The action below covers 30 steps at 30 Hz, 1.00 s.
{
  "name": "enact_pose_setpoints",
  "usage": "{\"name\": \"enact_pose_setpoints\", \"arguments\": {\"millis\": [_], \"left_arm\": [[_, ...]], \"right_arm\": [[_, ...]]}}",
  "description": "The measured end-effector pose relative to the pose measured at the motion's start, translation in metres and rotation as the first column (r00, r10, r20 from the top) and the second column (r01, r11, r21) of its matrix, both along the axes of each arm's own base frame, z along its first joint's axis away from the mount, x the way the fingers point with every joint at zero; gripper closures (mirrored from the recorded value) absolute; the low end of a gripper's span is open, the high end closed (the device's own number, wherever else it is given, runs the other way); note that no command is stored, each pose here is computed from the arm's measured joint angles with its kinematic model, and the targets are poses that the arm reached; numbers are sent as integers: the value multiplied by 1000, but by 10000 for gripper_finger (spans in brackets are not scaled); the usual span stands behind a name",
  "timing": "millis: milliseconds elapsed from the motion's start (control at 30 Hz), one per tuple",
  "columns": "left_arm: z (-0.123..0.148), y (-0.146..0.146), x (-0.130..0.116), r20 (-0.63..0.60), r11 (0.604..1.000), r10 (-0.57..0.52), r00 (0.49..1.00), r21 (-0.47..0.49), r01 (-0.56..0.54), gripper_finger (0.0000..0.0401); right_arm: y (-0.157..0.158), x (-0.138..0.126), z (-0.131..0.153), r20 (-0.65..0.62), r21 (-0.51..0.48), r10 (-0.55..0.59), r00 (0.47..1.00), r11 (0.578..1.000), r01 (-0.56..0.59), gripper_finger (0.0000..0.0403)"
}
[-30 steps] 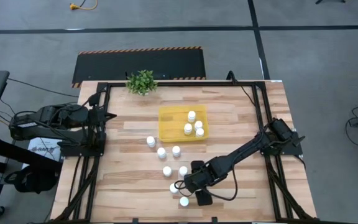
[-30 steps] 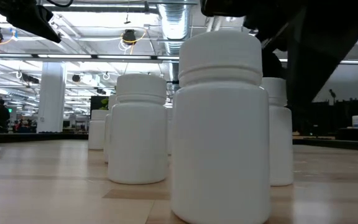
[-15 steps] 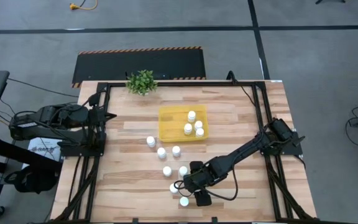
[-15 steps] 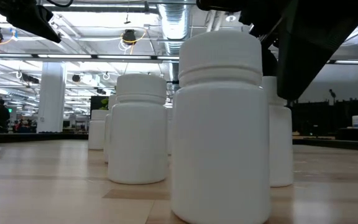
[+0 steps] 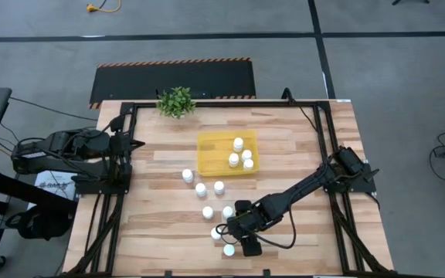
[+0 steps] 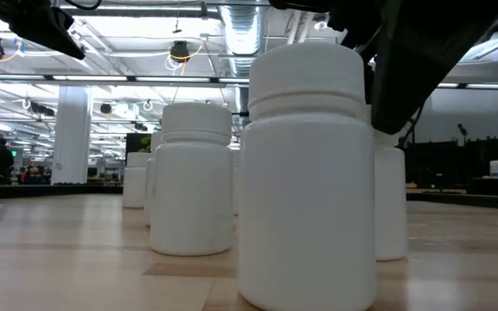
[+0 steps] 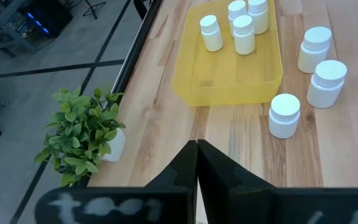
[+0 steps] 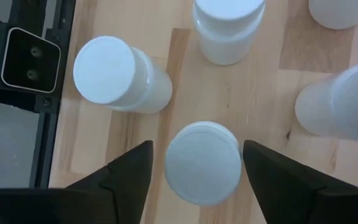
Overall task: Pick and place pill bottles into a basket
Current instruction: Put the white medicine bottle into the yellow bin
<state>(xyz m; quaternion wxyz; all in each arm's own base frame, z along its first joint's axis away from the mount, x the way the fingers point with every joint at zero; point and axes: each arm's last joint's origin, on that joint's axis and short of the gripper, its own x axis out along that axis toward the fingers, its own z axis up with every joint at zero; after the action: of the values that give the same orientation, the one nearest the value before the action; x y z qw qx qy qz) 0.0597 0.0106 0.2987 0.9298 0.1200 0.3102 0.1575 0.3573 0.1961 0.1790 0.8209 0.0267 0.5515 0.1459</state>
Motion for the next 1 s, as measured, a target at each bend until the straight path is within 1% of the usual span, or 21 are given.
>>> {"name": "enact_pose_setpoints", "arguments": {"millis": [333, 467, 567, 667, 767, 933, 1000], "left_arm": [[0, 0, 0, 0, 1000, 0, 1000, 0, 0, 401], [0, 0, 0, 0, 1000, 0, 1000, 0, 0, 401], [0, 0, 0, 0, 1000, 0, 1000, 0, 0, 401], [0, 0, 0, 0, 1000, 0, 1000, 0, 0, 401], [0, 0, 0, 0, 1000, 0, 1000, 0, 0, 401], [0, 0, 0, 0, 1000, 0, 1000, 0, 0, 401], [0, 0, 0, 0, 1000, 0, 1000, 0, 0, 401]], "right_arm": [[-1, 1, 1, -6, 14, -28, 1000, 999, 28, 250], [-5, 0, 3, -50, 55, -52, 997, 997, 55, 251], [-12, -2, 8, -77, 57, -71, 994, 996, 75, 244], [-21, -9, 21, -103, 43, -88, 991, 995, 93, 236], [-35, -16, 39, -116, 30, -112, 987, 993, 116, 246], [-67, -30, 77, -74, 5, -171, 982, 985, 172, 251], [-83, -36, 92, -50, -14, -214, 975, 977, 214, 247]]}}
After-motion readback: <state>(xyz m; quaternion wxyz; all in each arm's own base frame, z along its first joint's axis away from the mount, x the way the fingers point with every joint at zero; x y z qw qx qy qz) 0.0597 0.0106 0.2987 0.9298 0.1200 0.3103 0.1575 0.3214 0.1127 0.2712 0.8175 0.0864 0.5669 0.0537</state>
